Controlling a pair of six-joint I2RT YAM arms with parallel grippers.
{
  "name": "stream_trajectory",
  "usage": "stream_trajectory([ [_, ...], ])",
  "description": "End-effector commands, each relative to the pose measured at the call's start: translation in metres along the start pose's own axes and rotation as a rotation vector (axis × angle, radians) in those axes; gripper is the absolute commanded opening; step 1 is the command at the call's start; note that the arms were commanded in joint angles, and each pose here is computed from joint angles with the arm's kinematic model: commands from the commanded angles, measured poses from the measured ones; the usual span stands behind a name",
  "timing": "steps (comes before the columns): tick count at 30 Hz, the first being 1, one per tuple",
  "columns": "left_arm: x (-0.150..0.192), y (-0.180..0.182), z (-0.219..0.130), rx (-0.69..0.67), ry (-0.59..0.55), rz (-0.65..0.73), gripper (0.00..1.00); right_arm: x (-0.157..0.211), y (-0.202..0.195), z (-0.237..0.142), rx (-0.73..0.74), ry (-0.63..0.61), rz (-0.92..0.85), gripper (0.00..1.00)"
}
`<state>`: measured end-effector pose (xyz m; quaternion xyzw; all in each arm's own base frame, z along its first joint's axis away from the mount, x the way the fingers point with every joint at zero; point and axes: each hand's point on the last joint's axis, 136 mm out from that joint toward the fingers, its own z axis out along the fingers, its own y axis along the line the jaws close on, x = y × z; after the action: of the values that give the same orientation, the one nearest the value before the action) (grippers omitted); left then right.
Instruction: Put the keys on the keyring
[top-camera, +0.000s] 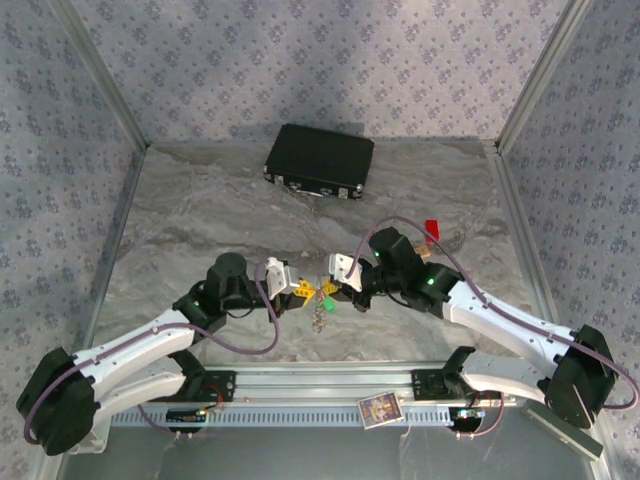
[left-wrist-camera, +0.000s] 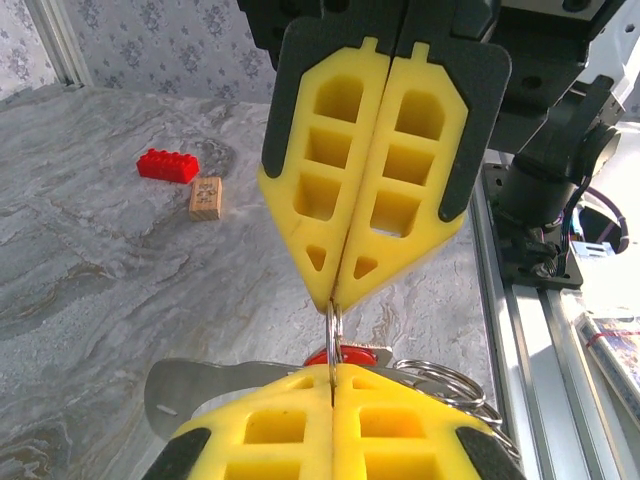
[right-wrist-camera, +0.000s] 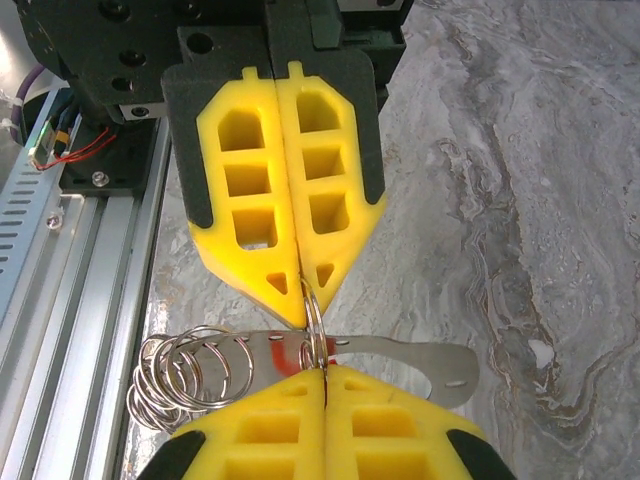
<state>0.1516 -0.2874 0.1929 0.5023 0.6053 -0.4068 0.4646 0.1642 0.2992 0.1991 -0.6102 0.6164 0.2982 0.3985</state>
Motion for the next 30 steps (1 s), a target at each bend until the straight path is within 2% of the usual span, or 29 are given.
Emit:
stream_trajectory([
  [1,-0.022,-0.005,-0.004,0.02,-0.079,0.048,0.0,0.004,-0.002,-0.004,0.014,0.026,0.002,0.0],
  [8,-0.023,-0.006,-0.003,0.031,-0.087,0.045,0.0,0.009,-0.002,0.005,0.002,0.025,0.018,0.02],
  [15,-0.021,-0.006,-0.002,0.031,-0.086,0.041,0.0,-0.005,0.0,-0.001,0.009,-0.055,-0.003,0.22],
  [17,-0.02,-0.006,-0.002,0.03,-0.085,0.039,0.0,-0.009,0.001,-0.004,0.011,-0.083,-0.006,0.25],
  [27,-0.023,-0.006,-0.002,0.028,-0.1,0.042,0.0,-0.014,-0.001,0.004,-0.003,-0.127,0.015,0.19],
  [30,-0.022,-0.005,-0.002,0.025,-0.1,0.043,0.0,-0.014,-0.001,0.006,-0.008,-0.129,0.016,0.09],
])
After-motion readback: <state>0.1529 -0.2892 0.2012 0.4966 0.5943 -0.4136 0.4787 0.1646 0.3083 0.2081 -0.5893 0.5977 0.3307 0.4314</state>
